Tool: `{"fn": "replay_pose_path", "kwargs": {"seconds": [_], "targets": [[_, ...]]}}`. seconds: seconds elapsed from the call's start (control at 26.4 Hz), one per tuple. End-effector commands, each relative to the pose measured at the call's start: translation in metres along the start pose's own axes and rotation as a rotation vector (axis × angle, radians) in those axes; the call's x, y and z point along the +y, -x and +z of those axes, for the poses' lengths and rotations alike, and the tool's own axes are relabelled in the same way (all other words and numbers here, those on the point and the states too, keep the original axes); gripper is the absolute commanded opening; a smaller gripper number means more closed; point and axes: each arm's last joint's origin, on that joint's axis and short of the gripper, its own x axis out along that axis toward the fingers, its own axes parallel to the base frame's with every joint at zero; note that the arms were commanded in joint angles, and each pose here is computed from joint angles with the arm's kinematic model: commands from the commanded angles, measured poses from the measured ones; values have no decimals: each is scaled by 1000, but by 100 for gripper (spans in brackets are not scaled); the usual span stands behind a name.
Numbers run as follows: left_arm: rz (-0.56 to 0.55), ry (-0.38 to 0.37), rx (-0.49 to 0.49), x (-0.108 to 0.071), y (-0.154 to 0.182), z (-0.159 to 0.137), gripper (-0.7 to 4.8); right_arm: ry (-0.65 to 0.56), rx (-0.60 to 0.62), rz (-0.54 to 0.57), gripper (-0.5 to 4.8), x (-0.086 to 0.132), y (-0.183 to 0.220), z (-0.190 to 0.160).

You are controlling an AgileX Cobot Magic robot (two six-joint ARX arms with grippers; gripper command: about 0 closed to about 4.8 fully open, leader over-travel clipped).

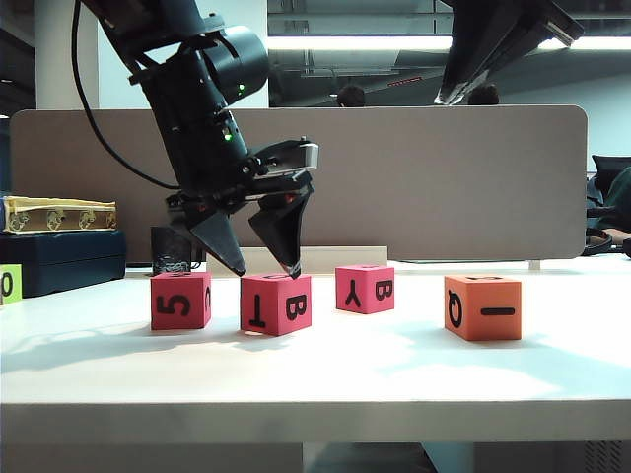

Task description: Select the appropriate blocks from the scattered letter blocks on the table and arrange them in a row to spell out "2024".

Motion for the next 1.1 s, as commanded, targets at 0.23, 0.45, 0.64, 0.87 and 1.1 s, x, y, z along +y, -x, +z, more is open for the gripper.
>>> {"fn": "replay_pose_path", "kwargs": {"seconds": [0.23, 0.45, 0.64, 0.87, 1.1], "targets": [[-23, -2, -5, -14, -19, 2, 394, 1, 5, 16, -5, 1, 2, 0], [46, 48, -42, -15, -25, 6, 321, 1, 5, 16, -5, 1, 2, 0], [106, 101, -86, -13, -25, 10, 314, 2, 5, 16, -5, 1, 2, 0], [156, 126, -128, -11, -24, 14, 213, 2, 5, 13, -5, 1, 2, 0], [186, 132, -144, -10, -24, 15, 213, 2, 3, 13, -5, 1, 2, 0]]}}
